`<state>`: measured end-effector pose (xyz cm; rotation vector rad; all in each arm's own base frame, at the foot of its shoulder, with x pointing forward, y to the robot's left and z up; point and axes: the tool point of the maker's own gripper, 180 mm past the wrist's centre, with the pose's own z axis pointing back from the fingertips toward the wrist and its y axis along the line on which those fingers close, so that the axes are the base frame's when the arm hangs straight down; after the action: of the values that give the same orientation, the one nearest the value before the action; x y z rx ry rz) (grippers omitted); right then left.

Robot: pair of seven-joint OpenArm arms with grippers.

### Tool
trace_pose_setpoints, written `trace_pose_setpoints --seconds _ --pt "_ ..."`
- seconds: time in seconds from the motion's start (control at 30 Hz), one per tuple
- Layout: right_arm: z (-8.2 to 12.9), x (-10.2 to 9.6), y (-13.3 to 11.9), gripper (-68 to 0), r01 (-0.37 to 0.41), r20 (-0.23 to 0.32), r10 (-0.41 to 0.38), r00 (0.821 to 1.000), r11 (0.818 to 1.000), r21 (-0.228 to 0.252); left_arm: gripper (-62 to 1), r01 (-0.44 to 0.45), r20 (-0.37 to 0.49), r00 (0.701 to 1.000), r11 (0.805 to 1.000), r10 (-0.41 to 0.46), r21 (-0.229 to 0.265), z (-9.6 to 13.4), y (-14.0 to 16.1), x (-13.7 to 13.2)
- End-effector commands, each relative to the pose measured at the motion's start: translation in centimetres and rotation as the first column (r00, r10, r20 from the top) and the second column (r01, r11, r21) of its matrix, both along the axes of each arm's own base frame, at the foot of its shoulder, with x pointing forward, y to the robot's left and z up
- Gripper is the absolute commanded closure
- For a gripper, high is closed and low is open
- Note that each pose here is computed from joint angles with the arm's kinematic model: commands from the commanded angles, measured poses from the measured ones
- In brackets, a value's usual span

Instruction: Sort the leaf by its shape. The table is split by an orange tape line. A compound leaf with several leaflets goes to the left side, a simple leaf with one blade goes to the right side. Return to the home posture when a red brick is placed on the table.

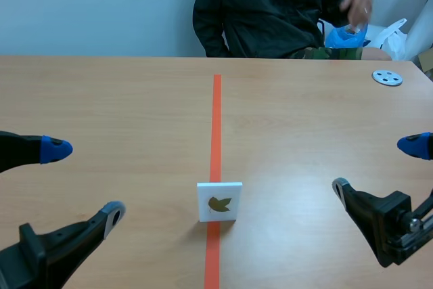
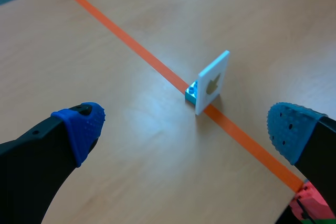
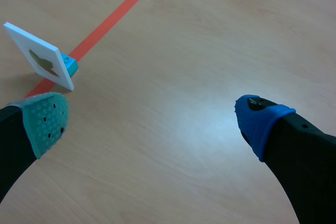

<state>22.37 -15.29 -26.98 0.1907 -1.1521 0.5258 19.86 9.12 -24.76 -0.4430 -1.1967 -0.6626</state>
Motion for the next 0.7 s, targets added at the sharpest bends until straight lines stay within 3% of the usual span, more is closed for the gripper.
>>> trace_pose_setpoints --seconds 0.0,0.23,0.47,0.67 --pt "1.0 0.5 0.3 -67.9 -0.006 0.038 0.006 0.999 1.0 0.015 -62.3 0.015 0.026 1.0 1.0 -0.015 -0.015 0.3 -0.4 0.4" --pt "1.0 0.5 0.3 -67.9 -0.006 0.038 0.006 0.999 1.0 0.015 -62.3 0.03 -0.011 0.999 0.999 -0.03 0.019 -2.5 -0.5 1.0" --pt "1.0 0.5 0.3 -67.9 -0.006 0.038 0.006 0.999 1.0 0.015 -62.3 0.058 -0.057 0.997 0.998 -0.057 0.002 -5.6 -1.2 1.4" --pt "1.0 0.5 0.3 -67.9 -0.006 0.038 0.006 0.999 1.0 0.015 -62.3 0.061 -0.08 0.995 0.997 -0.064 -0.043 -7.7 -2.4 2.5"
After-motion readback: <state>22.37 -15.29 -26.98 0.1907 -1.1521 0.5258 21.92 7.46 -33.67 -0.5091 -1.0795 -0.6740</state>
